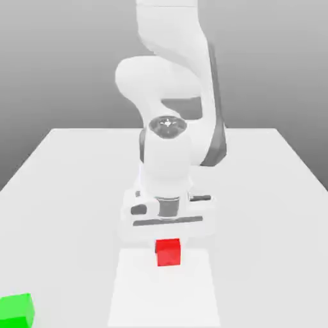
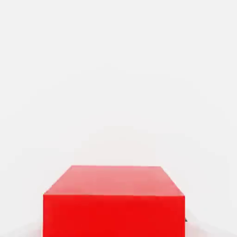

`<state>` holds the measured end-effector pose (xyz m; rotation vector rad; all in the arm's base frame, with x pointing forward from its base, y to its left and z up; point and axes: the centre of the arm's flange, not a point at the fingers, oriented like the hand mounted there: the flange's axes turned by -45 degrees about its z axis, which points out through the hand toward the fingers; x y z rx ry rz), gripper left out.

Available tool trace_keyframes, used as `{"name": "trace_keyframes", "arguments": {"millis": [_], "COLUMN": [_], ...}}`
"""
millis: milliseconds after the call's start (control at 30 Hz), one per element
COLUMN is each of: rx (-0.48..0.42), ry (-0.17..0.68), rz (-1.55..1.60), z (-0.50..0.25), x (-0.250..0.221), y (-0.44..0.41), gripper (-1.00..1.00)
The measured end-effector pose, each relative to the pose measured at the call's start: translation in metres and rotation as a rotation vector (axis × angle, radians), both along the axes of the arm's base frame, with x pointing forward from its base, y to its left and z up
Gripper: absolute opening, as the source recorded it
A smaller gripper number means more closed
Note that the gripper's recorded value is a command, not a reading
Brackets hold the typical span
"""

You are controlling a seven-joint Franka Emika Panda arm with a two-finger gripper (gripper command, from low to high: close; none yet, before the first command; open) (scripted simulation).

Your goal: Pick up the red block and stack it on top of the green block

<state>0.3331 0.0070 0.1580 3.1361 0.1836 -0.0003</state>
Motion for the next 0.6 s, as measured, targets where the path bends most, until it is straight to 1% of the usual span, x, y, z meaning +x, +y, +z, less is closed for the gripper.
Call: {"name": "trace_keyframes", "arguments": {"millis": [200, 433, 600], "rx": [0.001, 0.042, 0.051], "ry": [0.0, 0.024, 0.028], "rz": [-0.002, -0.094, -0.125], "z": [0.046, 0.056, 0.061], "x": [0.0, 0.063, 0.105], "y": [-0.001, -0.076, -0.137], "gripper": [-1.0, -1.0, -1.0]}}
